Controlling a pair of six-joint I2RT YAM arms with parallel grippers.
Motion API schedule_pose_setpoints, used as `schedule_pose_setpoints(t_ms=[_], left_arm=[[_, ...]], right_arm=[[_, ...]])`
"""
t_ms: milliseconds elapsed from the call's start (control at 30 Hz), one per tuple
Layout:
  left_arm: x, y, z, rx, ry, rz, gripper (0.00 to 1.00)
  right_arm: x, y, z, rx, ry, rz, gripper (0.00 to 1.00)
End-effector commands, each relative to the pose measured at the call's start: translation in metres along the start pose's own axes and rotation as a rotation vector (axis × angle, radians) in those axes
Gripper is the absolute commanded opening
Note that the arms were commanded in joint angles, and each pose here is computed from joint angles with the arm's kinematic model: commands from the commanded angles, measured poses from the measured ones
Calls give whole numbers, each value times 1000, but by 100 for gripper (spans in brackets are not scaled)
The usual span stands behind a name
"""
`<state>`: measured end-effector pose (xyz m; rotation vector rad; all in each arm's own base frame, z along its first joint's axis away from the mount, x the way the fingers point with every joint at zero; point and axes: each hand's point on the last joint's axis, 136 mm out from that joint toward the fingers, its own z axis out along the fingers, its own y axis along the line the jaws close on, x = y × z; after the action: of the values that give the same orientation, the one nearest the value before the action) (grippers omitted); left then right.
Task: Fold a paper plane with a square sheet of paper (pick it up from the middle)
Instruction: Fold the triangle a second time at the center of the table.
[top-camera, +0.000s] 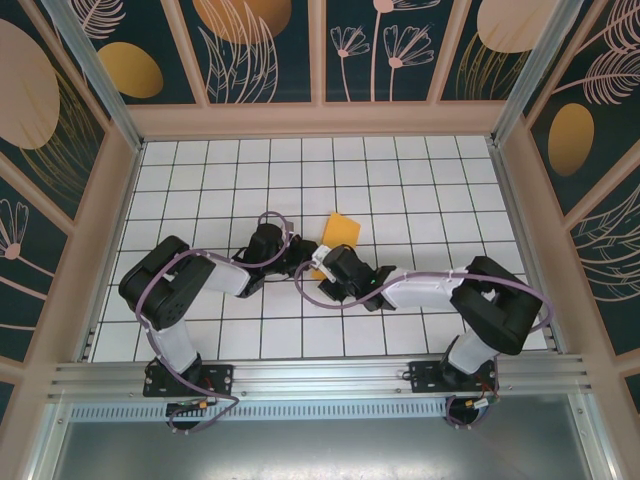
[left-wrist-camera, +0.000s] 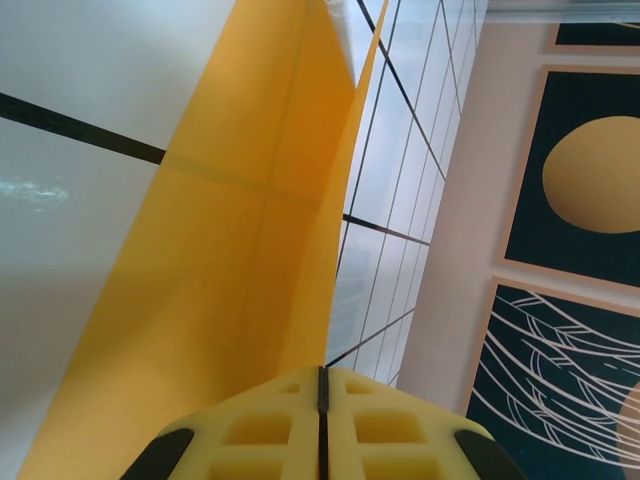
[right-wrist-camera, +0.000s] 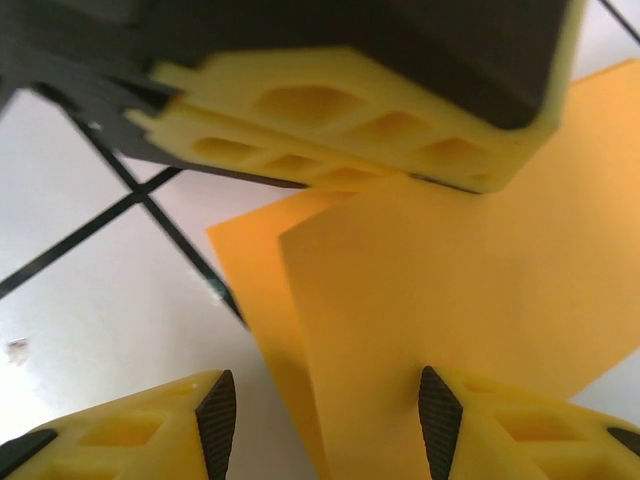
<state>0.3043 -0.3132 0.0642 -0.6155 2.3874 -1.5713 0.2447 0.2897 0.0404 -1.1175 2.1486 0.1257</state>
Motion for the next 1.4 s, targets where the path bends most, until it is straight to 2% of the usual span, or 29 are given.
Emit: schedule_pose_setpoints(t_ms=[0,500,700,767,867,1067,1133,1200,1300,1367], left_arm=[[2,-10,3,35,15,9,11],[2,-11,6,30,15,16,14],[1,-11,4,21,6,23,14],[1,-12,3,20,1,29,15],[-1,-14,1,14,-12,40,17],[-12,-26,-21,-27,-116,105,30],[-18,-28,-32,-48,-164,122,36],[-22,-30,-43,-62,-211,138,36],[-24,-31,-58,-78,-261,154,41],[-25,-33,-68,-71,-290,162,43]], right_arm=[[-15,-16,1,100,-46,53,55],[-35,-15,-1,98,-114,89,54],[-37,-20,-4,124,-125,101,42],[-38,-18,-6,116,-129,102,26],[-36,-16,-7,99,-129,108,17],[-33,-3,-15,7,-146,140,0],[-35,6,-21,-54,-172,165,0],[-33,11,-25,-92,-183,189,0],[-31,22,-32,-176,-199,230,0],[-32,39,-40,-288,-214,252,0]])
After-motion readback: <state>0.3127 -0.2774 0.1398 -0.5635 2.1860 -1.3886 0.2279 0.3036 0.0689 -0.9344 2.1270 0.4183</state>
